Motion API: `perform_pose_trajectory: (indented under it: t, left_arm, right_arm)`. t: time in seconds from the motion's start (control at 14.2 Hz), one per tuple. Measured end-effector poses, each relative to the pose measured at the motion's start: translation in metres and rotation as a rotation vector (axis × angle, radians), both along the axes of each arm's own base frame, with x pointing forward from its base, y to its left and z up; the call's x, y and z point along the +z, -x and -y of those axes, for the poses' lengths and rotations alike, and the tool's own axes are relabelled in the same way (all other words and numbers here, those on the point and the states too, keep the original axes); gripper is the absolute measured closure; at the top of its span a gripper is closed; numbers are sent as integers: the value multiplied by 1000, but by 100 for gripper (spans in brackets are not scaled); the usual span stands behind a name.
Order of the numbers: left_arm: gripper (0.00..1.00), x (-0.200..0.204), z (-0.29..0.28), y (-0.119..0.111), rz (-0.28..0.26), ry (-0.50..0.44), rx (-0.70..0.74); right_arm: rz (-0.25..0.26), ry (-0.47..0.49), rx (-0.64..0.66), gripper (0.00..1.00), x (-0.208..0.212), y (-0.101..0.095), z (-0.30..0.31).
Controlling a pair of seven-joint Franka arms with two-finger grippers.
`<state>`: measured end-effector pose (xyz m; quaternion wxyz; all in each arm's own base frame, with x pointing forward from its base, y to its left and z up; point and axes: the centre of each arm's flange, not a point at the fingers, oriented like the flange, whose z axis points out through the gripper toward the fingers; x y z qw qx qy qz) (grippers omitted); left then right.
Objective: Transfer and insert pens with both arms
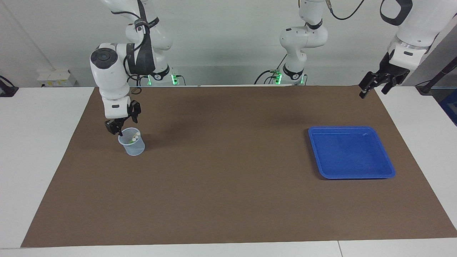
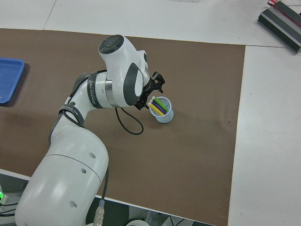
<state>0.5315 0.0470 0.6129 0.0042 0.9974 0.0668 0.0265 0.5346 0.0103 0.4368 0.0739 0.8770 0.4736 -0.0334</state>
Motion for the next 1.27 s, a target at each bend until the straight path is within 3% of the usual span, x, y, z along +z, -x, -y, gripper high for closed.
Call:
perform_pose_trajectory:
  t: [0.07,0.35,0.49,0.84,1.27]
  left_arm:
    - [0,-2,2,-6,-6,-2,-3]
    - [0,-21,16,-22,-42,-4,-30]
    - [0,-27,27,-27,-52,-5,-48]
    - [0,-34,56,-35,-42,-8,-100]
    - [0,-8,78,-50,-11,-10,-137]
  right_arm:
    - [10,1,3,0,5,-1,-2]
    - [51,2,0,0,31,-5,-4]
    - [51,-48,-47,0,53,-7,-10]
    - [43,-81,-432,0,103,-1,-59]
    - [81,-130,-604,0,128,-13,-92]
